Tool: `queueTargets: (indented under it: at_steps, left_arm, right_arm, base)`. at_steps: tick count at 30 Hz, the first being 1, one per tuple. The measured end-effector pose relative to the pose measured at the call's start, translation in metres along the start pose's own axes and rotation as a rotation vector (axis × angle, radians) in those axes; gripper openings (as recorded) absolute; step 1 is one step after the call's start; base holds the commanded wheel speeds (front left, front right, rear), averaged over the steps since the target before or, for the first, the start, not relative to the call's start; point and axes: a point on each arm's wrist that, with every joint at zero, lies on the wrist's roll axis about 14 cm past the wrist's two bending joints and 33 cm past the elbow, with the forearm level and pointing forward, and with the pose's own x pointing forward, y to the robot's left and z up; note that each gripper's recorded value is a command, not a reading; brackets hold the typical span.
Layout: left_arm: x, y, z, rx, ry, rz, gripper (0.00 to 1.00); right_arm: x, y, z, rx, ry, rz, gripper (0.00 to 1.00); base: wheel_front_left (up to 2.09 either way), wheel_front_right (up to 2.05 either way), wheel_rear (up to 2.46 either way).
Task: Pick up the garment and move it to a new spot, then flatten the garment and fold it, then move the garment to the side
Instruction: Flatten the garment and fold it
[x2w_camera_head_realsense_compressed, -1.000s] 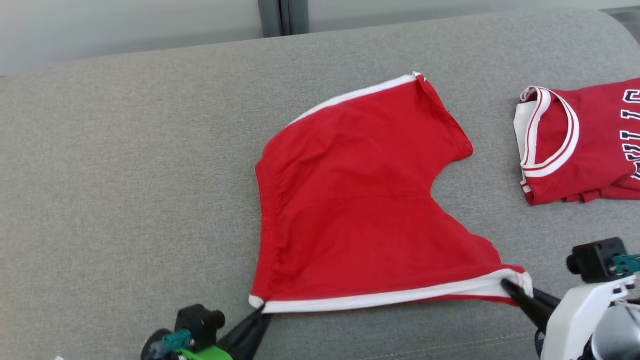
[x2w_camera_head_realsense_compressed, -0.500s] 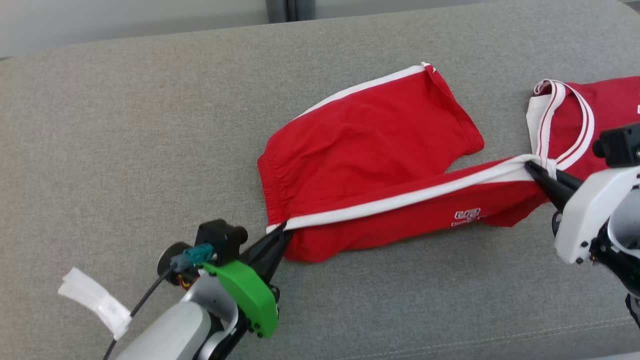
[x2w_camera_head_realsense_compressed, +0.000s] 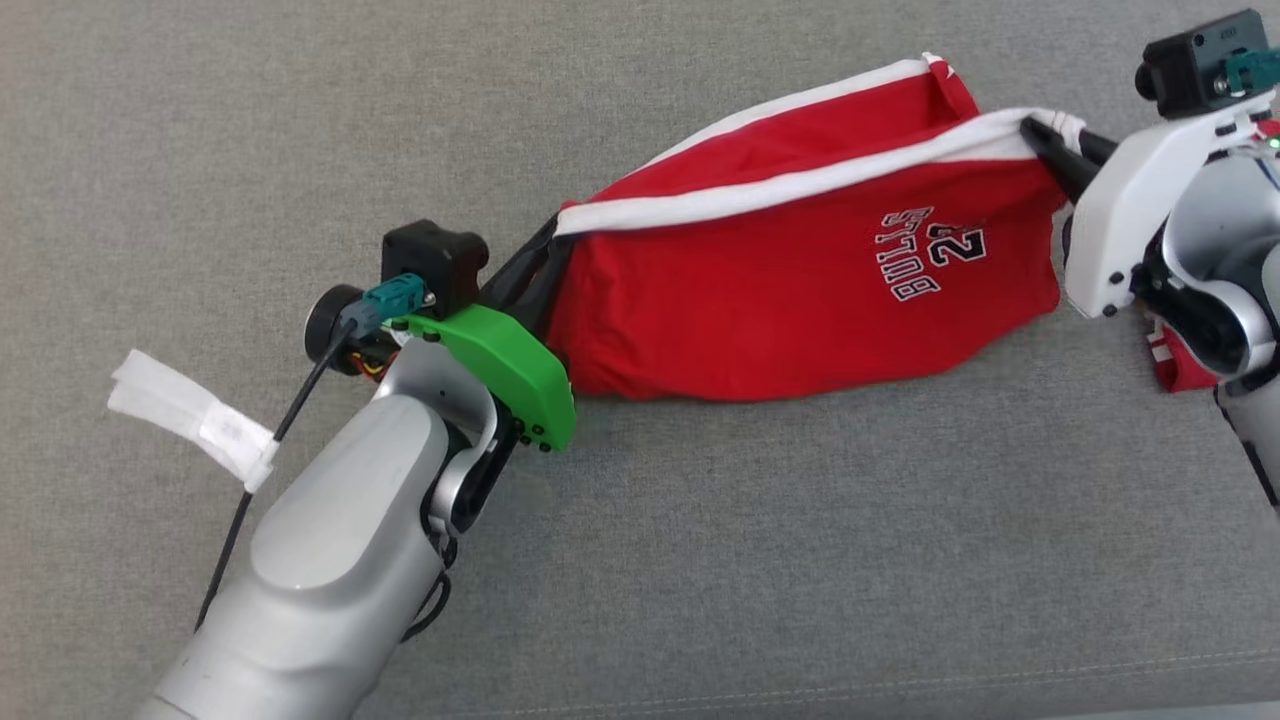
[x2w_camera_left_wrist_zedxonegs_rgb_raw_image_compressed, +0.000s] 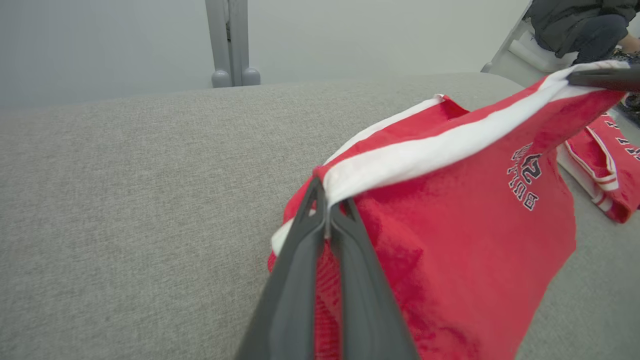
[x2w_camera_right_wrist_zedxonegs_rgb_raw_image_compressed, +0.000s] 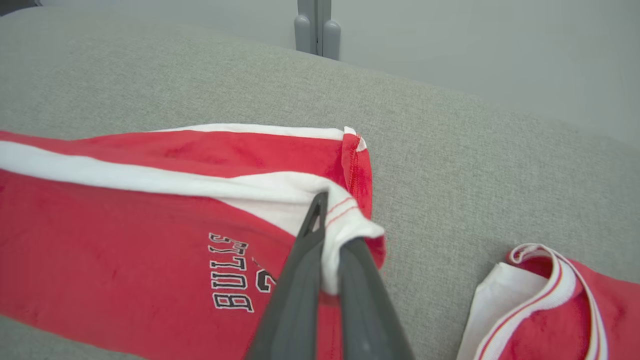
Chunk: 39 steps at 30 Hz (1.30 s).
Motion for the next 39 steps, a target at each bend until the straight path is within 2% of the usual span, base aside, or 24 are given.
queueTargets:
  at_steps: [10, 11, 12, 19, 24, 29, 33, 37, 39]
  left_arm:
    - [0.023, 0.032, -0.019, -0.047, 0.022, 0.098, 0.0]
    - [0.024, 0.034, -0.021, -0.05, 0.023, 0.103, 0.1]
    - [0.026, 0.036, -0.021, -0.054, 0.018, 0.111, 1.0]
    - [0.024, 0.046, -0.018, -0.068, -0.02, 0.146, 1.0]
    - [0.017, 0.046, -0.011, -0.085, -0.047, 0.164, 1.0]
    - [-0.002, 0.047, -0.006, -0.104, -0.096, 0.197, 1.0]
    - [-0.024, 0.053, 0.007, -0.076, -0.154, 0.232, 1.0]
    - [-0.053, 0.056, 0.045, -0.024, -0.305, 0.256, 1.0]
    - [-0.071, 0.058, 0.045, -0.01, -0.332, 0.281, 1.0]
  right_arm:
    - [0.061, -0.005, 0.004, -0.013, -0.02, 0.003, 0.0]
    - [0.065, -0.005, 0.002, -0.011, -0.015, 0.005, 0.16]
    - [0.07, -0.003, -0.002, -0.008, -0.008, 0.008, 1.0]
    - [0.081, 0.004, 0.01, 0.005, -0.073, 0.025, 1.0]
    - [0.071, 0.006, 0.017, 0.026, -0.086, 0.03, 1.0]
    - [0.051, -0.008, 0.029, 0.031, -0.099, -0.003, 1.0]
    - [0.033, -0.022, 0.007, 0.085, -0.018, -0.044, 1.0]
    - [0.019, -0.032, -0.011, 0.139, 0.041, -0.074, 1.0]
    - [0.017, -0.032, -0.018, 0.171, 0.051, -0.081, 1.0]
  base:
    - [0.0, 0.0, 0.0]
    - [0.0, 0.0, 0.0]
    - [0.0, 0.0, 0.0]
    - [0.0, 0.0, 0.0]
    - [0.0, 0.0, 0.0]
    - [0.0, 0.0, 0.0]
    - [0.0, 0.0, 0.0]
    - [0.0, 0.0, 0.0]
    - [0.0, 0.0, 0.0]
